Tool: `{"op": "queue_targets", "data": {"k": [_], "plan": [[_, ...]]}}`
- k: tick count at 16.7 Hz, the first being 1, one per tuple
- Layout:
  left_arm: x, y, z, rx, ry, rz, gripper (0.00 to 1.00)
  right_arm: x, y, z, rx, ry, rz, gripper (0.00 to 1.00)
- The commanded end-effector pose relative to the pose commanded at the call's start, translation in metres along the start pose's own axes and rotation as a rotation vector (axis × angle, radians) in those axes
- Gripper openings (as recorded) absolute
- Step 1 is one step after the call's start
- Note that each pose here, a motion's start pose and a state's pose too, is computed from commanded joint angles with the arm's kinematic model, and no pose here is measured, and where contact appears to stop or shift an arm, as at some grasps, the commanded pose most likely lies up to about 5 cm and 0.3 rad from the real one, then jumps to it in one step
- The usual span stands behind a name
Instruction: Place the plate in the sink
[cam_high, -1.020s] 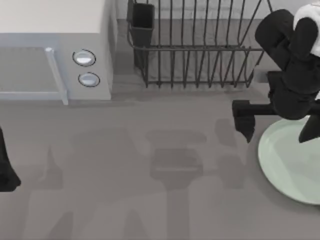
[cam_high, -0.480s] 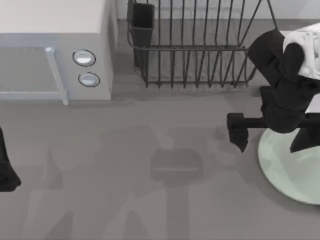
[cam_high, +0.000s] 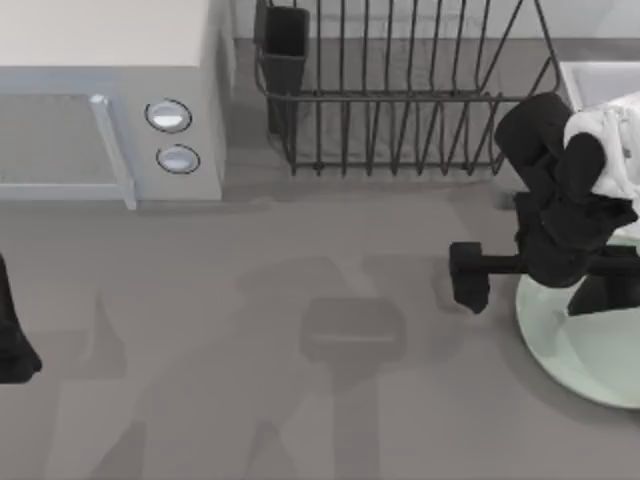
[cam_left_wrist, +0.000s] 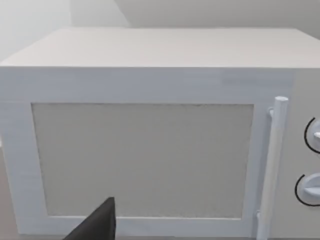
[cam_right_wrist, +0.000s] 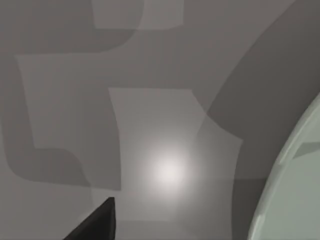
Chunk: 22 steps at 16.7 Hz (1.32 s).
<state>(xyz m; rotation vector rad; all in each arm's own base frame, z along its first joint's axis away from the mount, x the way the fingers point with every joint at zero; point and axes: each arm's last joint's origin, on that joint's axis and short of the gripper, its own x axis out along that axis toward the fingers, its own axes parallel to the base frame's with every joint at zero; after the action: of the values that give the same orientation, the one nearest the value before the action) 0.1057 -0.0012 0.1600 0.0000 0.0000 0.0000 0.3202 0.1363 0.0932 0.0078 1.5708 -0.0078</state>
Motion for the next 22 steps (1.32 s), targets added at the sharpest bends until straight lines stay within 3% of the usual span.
{"op": "queue_targets", "data": {"k": [2,15,22], "plan": [[0.0000,0.0000,0.0000,0.000,0.000,0.000,1.00,0.0000,0.0000,0.0000,0.000,0.000,0.000,1.00],[0.0000,0.0000,0.0000,0.000,0.000,0.000,1.00,0.0000,0.0000,0.0000,0.000,0.000,0.000,0.02],[0.0000,0.0000,0.0000,0.000,0.000,0.000,1.00,0.0000,0.0000,0.0000,0.000,0.000,0.000,0.00]]}}
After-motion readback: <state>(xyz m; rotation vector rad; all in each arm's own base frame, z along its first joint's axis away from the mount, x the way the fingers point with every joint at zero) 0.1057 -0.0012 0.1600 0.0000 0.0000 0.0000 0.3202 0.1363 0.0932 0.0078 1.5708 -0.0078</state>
